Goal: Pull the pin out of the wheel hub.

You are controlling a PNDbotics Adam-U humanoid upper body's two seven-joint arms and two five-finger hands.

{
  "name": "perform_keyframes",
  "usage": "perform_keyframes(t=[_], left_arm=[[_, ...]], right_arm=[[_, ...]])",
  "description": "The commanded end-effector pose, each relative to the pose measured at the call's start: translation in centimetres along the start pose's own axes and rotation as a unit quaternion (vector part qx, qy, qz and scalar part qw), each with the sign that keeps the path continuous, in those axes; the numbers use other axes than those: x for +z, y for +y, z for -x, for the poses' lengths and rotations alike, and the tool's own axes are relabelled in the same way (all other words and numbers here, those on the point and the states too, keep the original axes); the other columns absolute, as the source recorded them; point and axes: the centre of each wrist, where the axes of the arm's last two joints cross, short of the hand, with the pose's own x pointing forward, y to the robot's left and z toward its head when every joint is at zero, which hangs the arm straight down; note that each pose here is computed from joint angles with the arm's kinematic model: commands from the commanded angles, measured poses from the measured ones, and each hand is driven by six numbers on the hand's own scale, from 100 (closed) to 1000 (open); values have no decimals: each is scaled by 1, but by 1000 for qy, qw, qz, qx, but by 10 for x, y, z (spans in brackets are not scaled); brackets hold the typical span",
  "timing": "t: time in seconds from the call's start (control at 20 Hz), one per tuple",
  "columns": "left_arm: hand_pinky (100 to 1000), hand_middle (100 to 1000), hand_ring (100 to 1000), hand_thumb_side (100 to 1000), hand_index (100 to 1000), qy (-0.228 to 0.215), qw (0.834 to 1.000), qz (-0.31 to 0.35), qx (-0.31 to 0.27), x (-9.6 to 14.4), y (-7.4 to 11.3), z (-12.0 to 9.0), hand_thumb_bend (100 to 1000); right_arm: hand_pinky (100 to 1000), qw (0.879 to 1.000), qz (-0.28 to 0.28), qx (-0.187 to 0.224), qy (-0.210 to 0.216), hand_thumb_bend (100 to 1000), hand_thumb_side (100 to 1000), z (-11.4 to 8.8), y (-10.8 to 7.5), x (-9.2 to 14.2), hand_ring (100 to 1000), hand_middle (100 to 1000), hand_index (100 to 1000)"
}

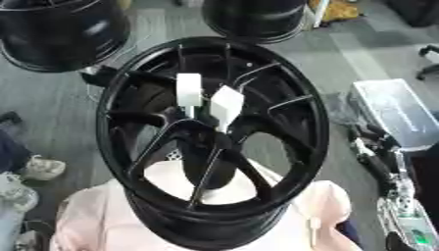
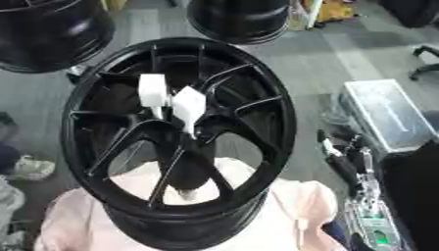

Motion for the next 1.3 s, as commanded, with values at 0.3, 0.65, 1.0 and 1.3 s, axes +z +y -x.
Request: perform_keyframes(t=[0.3, 0.65, 1.0, 1.3], left_arm=[[755, 721, 737, 567, 807, -88, 963, 219, -127, -62, 3, -21, 503], [764, 754, 714, 501, 829, -128, 937, 278, -168, -121, -24, -33, 570], [785, 798, 746, 504, 841, -142, 928, 288, -189, -152, -43, -42, 589], [786, 810, 753, 500, 851, -135, 929, 281, -200, -166, -60, -43, 589]], right_arm=[[653, 999, -12, 31, -11, 416, 365, -6, -13, -4, 561, 690, 820], [654, 999, -13, 37, -8, 418, 364, -5, -16, -3, 561, 690, 820], [654, 999, -15, 36, -6, 419, 363, -4, -16, -2, 561, 690, 820], [654, 999, -16, 35, -6, 421, 362, -4, -15, -2, 561, 689, 820]])
